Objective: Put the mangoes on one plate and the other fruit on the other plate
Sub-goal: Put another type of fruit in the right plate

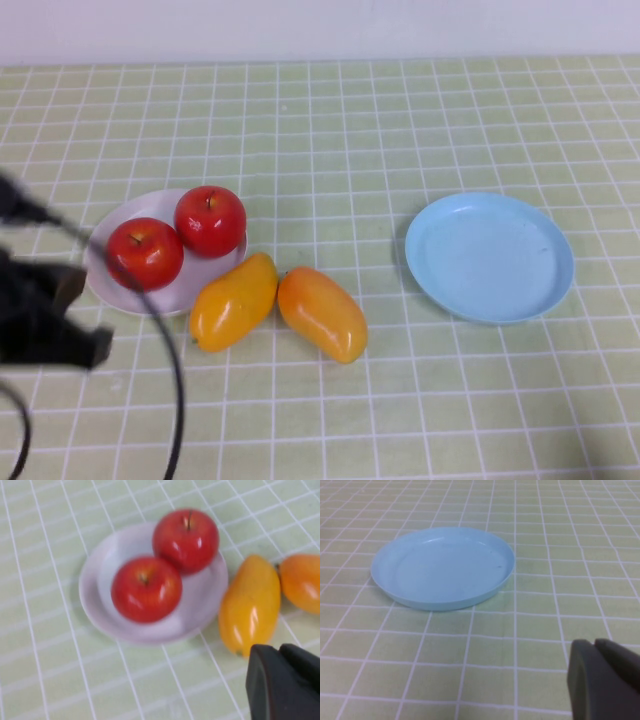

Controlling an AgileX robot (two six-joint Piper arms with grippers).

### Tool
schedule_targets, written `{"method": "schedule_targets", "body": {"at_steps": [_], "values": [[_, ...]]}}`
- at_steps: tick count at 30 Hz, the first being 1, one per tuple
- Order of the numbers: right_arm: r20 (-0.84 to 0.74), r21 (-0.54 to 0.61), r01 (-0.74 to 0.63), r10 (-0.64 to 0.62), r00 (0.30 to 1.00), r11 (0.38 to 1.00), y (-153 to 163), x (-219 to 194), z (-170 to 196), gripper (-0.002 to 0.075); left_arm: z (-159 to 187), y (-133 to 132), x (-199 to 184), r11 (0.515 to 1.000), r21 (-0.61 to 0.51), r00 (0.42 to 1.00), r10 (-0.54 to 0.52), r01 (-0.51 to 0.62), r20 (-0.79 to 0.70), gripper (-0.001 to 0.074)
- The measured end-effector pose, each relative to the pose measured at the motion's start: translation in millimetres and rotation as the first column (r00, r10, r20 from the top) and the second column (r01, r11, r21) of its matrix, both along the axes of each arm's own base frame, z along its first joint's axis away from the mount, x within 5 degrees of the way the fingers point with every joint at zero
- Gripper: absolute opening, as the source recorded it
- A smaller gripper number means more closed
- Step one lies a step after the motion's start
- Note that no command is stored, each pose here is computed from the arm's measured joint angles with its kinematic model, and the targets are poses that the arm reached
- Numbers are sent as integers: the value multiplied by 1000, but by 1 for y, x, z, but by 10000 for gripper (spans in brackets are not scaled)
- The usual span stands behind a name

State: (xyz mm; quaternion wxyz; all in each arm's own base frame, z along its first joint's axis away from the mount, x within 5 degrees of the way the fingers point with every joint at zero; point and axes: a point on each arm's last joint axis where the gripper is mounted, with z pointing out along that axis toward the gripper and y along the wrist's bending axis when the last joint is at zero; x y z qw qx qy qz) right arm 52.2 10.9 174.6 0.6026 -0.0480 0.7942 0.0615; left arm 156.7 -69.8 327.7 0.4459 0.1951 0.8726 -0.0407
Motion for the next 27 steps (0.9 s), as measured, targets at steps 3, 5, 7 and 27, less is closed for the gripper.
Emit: {"method": "schedule_targets", "body": {"at_steps": [3,5,7,27], "values": [[0,0,0,0,1000,1000,0,0,0,-17,-15,10,-18,999,-25,1000,20,-21,-16,4],[0,0,0,0,1000,1000,0,0,0,-17,-22,14,-25,999,-18,999,28,-29,-36,4],[0,0,0,0,1000,1000,0,0,0,-17,-28,16,-28,999,2,998,34,-34,-52,4],[0,2,0,0,1000,1000,0,0,0,-17,-93,55,-76,962,-255,871,210,-102,444,4]]}}
